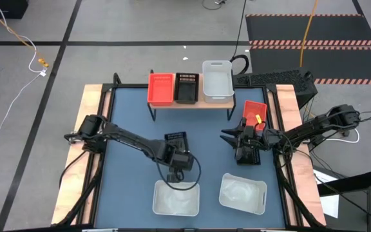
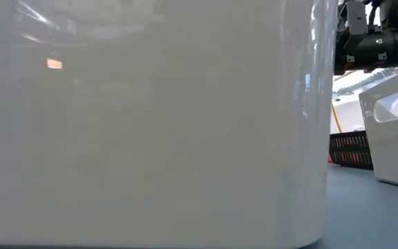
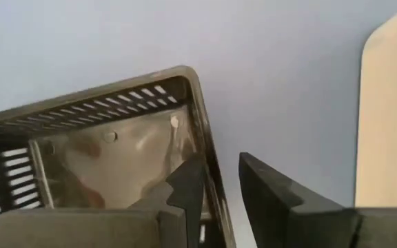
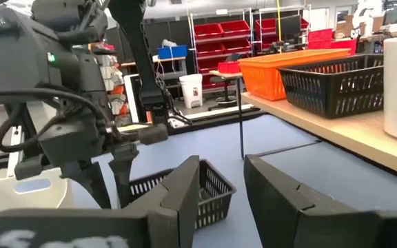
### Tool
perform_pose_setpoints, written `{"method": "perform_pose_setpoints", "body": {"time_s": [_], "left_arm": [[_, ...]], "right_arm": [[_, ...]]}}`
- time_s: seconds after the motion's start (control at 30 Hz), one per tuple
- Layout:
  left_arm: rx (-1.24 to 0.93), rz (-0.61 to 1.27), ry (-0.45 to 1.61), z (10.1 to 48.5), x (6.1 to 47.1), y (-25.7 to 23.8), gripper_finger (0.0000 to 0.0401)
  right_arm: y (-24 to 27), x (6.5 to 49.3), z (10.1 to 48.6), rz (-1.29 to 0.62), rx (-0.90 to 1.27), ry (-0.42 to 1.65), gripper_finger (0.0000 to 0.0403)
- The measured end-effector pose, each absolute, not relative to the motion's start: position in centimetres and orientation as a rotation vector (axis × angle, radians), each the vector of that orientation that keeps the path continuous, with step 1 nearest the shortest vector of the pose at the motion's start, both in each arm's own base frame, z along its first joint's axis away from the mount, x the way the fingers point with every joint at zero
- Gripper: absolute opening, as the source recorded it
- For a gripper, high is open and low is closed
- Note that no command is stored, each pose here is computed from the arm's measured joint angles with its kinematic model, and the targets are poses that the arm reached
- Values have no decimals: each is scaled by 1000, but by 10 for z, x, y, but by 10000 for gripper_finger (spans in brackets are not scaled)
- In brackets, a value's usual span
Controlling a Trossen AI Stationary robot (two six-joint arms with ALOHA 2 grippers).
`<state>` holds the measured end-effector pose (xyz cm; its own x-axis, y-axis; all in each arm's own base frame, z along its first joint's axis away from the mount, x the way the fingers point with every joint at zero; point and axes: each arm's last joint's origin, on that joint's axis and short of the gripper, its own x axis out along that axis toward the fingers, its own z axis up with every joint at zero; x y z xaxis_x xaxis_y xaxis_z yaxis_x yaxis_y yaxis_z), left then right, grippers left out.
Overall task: Stack baskets on shelf by color
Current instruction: Stack the left black bin on top of the other black bin on the shelf
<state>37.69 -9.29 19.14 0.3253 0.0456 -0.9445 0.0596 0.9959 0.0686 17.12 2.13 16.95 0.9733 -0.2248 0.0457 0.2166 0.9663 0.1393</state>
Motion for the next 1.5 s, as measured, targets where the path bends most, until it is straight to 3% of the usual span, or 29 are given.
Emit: {"method": "perform_pose_setpoints", "body": {"time_s": [0.6,0.8,1.2,1.5], "left_arm": [[108,18,1285,178,379,-91,90],[125,17,1312,199,375,-85,16],[257,-69,1225,292,384,-84,9],[438,129,1057,384,375,-59,6]], "right_arm": [[21,171,170,-223,136,-66,109],[21,171,170,-223,138,-69,109],[21,171,170,-223,146,-67,109],[21,171,170,-223,145,-62,109]]}}
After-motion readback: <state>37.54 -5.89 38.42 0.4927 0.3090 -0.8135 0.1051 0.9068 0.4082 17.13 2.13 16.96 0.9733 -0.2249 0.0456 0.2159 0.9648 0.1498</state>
